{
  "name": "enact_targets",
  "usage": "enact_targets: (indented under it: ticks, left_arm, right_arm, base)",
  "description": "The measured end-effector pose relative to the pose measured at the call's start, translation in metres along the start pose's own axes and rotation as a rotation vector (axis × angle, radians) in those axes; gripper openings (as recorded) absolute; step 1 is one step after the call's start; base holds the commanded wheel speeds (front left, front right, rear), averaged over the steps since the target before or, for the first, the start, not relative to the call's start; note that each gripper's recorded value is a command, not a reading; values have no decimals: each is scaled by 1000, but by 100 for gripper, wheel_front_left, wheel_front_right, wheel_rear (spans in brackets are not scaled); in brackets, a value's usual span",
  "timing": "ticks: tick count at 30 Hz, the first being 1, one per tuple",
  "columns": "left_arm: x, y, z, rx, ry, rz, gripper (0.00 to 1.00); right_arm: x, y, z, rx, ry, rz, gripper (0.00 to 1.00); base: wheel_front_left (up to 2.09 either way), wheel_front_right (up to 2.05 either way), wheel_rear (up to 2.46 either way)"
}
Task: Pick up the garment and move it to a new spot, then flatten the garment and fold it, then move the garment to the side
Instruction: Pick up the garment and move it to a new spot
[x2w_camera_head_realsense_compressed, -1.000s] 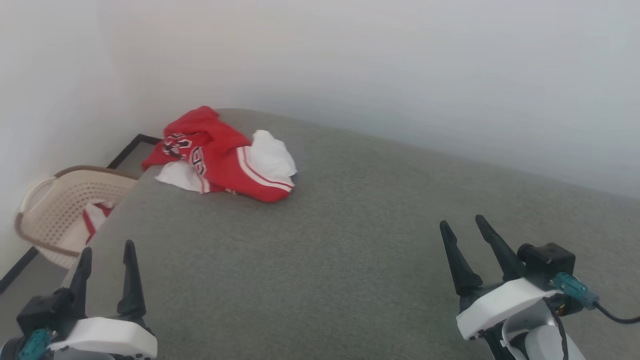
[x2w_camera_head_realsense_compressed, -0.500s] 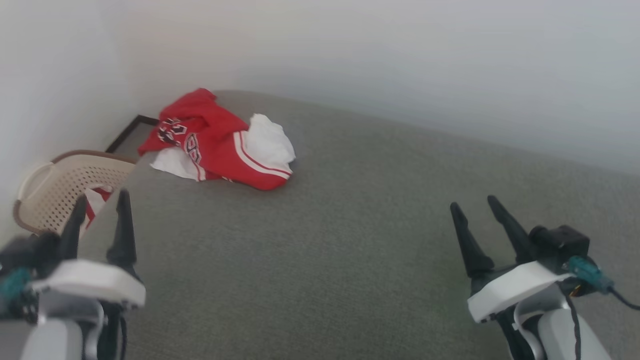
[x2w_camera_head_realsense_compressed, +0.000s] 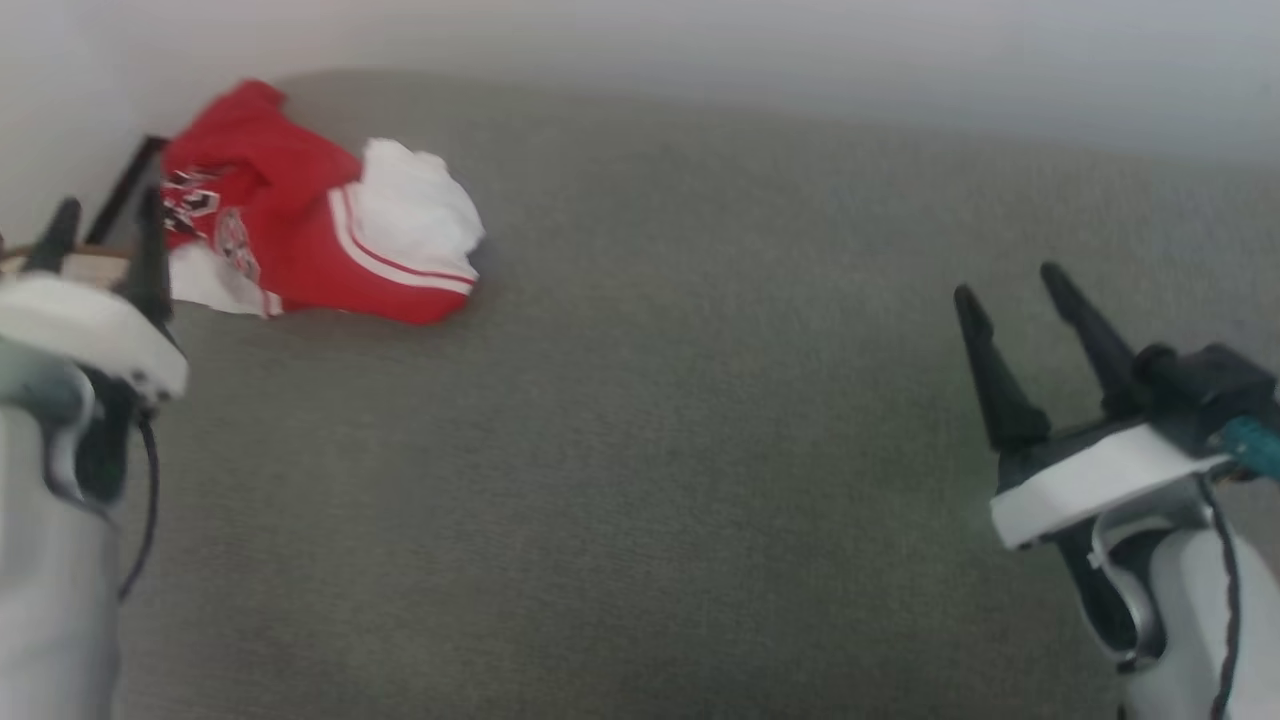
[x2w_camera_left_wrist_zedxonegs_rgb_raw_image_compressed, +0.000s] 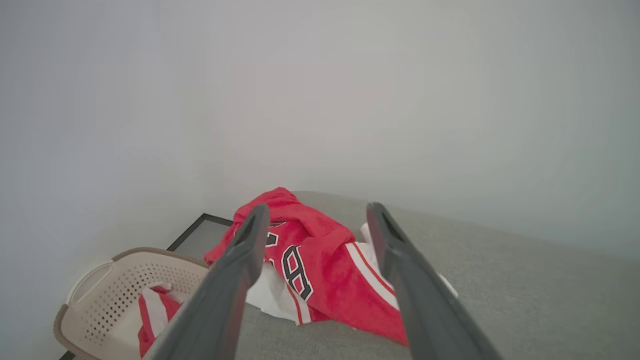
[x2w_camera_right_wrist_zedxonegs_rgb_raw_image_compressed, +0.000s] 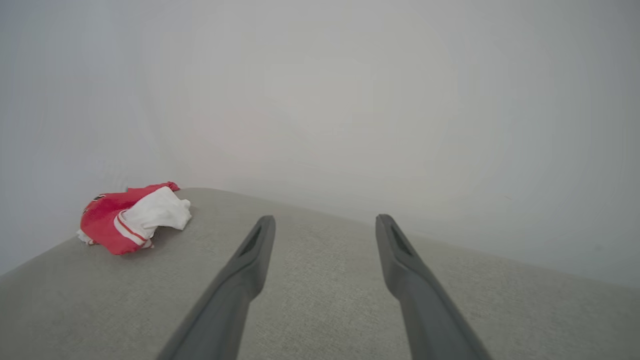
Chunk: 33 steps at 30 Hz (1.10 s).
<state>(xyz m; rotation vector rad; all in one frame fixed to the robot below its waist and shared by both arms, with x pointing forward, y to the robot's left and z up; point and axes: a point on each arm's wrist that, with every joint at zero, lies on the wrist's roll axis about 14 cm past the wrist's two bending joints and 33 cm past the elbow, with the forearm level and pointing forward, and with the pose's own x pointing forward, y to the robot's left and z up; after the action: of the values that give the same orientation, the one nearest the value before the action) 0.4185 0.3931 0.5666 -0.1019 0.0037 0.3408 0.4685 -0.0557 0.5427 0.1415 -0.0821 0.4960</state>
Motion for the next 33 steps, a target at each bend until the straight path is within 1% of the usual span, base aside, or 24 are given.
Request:
enact_targets:
  ticks: [4,6,9,13,15,16,19,21,25,27,28,29,30,33]
  left_arm:
    - [41,-5,-21,-15,117,14,100]
    - [60,-8,-36,-3,184,18,100]
    - [82,-12,-65,8,295,32,100]
    - [101,-15,-109,31,449,56,100]
    - [104,-17,-134,26,545,66,100]
    - [104,-18,-145,56,592,65,100]
    - [100,-24,-179,88,739,61,100]
    - [98,-25,-193,108,811,63,100]
    - [100,-29,-205,153,884,54,100]
    - [100,-30,-208,156,908,56,100]
    - [99,-29,-210,150,918,58,77]
    - [99,-30,-211,141,926,59,47]
    - [99,-32,-211,133,929,58,0]
    - [100,-36,-210,133,914,46,0]
  right_arm:
    - [8,-18,-7,-14,12,-20,100]
    - [13,-26,-11,-17,15,-27,100]
    - [20,-38,-22,-28,36,-38,100]
    - [24,-53,-41,-29,71,-56,100]
    - [24,-59,-50,-32,93,-64,100]
    - [24,-62,-53,-35,99,-67,100]
    - [25,-69,-63,-42,125,-73,100]
    - [26,-72,-66,-43,135,-77,100]
    - [27,-76,-69,-49,141,-81,100]
    - [27,-77,-70,-52,143,-82,100]
    - [28,-77,-70,-52,143,-83,100]
    - [28,-78,-70,-53,142,-84,100]
    - [27,-77,-70,-52,142,-84,100]
    - [27,-77,-67,-53,138,-85,100]
  base:
    - [0,0,0]
    - [0,0,0]
    - [0,0,0]
    - [0,0,0]
    - [0,0,0]
    - [0,0,0]
    - [0,0,0]
    - [0,0,0]
    - [0,0,0]
    - [0,0,0]
    - [0,0,0]
    - [0,0,0]
    - [0,0,0]
    - [0,0,0]
